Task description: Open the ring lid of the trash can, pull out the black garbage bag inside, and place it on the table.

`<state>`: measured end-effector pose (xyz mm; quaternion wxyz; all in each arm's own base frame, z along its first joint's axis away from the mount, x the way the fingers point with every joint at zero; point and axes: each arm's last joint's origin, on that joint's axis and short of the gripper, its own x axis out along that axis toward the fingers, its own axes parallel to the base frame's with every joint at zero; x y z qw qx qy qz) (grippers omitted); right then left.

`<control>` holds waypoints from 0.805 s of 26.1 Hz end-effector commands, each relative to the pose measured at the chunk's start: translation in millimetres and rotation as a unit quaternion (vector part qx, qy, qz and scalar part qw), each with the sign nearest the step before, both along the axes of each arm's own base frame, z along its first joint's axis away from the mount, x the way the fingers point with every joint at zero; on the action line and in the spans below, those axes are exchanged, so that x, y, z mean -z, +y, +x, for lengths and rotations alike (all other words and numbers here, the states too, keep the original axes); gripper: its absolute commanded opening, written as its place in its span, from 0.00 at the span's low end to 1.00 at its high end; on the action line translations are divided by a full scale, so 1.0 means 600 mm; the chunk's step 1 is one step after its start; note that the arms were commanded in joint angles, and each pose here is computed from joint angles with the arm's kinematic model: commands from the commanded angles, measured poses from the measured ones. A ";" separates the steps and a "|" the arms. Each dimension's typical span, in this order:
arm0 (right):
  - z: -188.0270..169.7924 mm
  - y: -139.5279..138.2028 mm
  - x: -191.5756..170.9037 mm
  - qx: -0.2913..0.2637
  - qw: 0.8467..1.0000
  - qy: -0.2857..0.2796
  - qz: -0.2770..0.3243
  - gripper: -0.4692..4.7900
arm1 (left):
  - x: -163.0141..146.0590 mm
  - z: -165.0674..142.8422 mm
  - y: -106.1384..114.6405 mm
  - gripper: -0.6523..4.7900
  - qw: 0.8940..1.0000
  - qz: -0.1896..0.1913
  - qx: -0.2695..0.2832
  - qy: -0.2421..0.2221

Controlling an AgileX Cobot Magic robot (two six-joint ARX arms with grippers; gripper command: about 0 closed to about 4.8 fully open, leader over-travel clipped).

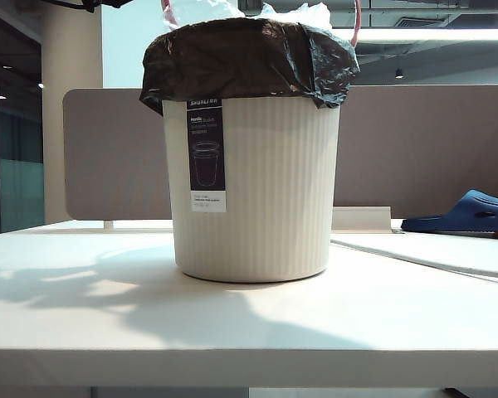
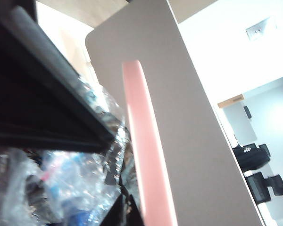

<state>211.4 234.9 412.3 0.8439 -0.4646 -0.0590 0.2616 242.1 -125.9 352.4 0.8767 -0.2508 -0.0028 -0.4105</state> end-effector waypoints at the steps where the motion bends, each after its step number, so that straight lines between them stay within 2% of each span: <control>1: 0.011 -0.004 -0.003 0.010 1.000 -0.008 0.008 0.09 | -0.008 -0.002 0.001 0.75 1.000 -0.008 0.005 -0.012; 12: 0.041 -0.028 -0.015 0.043 0.998 -0.039 0.039 0.09 | -0.009 -0.004 0.000 0.75 1.000 -0.006 0.017 -0.016; 21: 0.064 -0.054 -0.029 0.041 0.994 -0.067 0.071 0.09 | -0.009 -0.004 0.000 0.75 1.000 -0.006 0.017 -0.017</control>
